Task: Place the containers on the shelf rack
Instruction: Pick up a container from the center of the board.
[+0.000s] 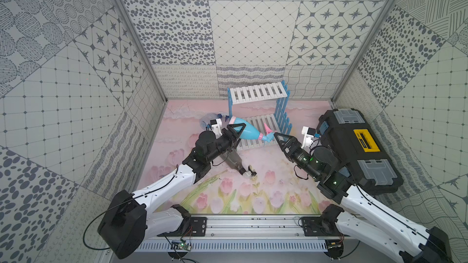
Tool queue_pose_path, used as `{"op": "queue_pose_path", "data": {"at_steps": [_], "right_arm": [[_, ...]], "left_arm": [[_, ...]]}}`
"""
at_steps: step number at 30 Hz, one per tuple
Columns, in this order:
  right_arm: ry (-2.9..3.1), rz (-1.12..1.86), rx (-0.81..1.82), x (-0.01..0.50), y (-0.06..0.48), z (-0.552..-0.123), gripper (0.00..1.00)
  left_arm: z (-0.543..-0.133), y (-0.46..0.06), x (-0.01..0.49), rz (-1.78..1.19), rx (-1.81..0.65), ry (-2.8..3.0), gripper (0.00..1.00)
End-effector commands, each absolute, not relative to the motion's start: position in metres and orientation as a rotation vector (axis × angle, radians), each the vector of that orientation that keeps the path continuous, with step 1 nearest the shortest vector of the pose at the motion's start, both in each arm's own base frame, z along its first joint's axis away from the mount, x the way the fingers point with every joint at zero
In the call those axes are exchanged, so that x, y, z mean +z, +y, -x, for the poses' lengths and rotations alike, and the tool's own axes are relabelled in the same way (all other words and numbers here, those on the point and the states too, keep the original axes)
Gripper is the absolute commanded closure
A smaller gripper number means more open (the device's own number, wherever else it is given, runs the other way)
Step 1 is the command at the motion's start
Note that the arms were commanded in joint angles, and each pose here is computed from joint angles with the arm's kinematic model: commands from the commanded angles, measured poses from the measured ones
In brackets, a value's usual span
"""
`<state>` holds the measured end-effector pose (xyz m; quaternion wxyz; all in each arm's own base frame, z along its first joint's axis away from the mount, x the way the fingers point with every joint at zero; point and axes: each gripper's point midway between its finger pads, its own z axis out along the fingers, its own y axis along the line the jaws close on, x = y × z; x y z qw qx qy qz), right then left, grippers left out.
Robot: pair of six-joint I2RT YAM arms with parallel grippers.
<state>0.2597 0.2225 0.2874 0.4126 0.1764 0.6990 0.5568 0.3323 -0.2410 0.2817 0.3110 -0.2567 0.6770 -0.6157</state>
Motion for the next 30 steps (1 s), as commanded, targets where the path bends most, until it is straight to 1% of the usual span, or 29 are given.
{"op": "queue_pose_path", "data": {"at_steps": [1, 3, 10, 12, 18, 25, 30], "right_arm": [[1.622, -0.450, 1.569, 0.318, 0.241, -0.258, 0.10], [1.620, -0.437, 1.583, 0.318, 0.254, -0.259, 0.13], [1.581, -0.467, 1.572, 0.320, 0.263, -0.274, 0.35], [1.575, -0.454, 1.570, 0.324, 0.266, -0.276, 0.40], [1.554, -0.449, 1.573, 0.331, 0.270, -0.281, 0.45], [1.555, -0.448, 1.576, 0.332, 0.271, -0.286, 0.46], [1.548, -0.459, 1.598, 0.335, 0.266, -0.300, 0.52]], "left_arm": [[-0.350, -0.217, 0.336, 0.866, -1.741, 1.469, 0.36], [-0.350, -0.214, 0.340, 0.881, -1.750, 1.445, 0.36], [-0.348, -0.212, 0.346, 0.901, -1.785, 1.413, 0.36], [-0.347, -0.211, 0.346, 0.905, -1.784, 1.413, 0.36], [-0.347, -0.212, 0.344, 0.909, -1.787, 1.418, 0.36], [-0.347, -0.211, 0.343, 0.911, -1.783, 1.423, 0.36], [-0.346, -0.216, 0.344, 0.902, -1.807, 1.435, 0.36]]}}
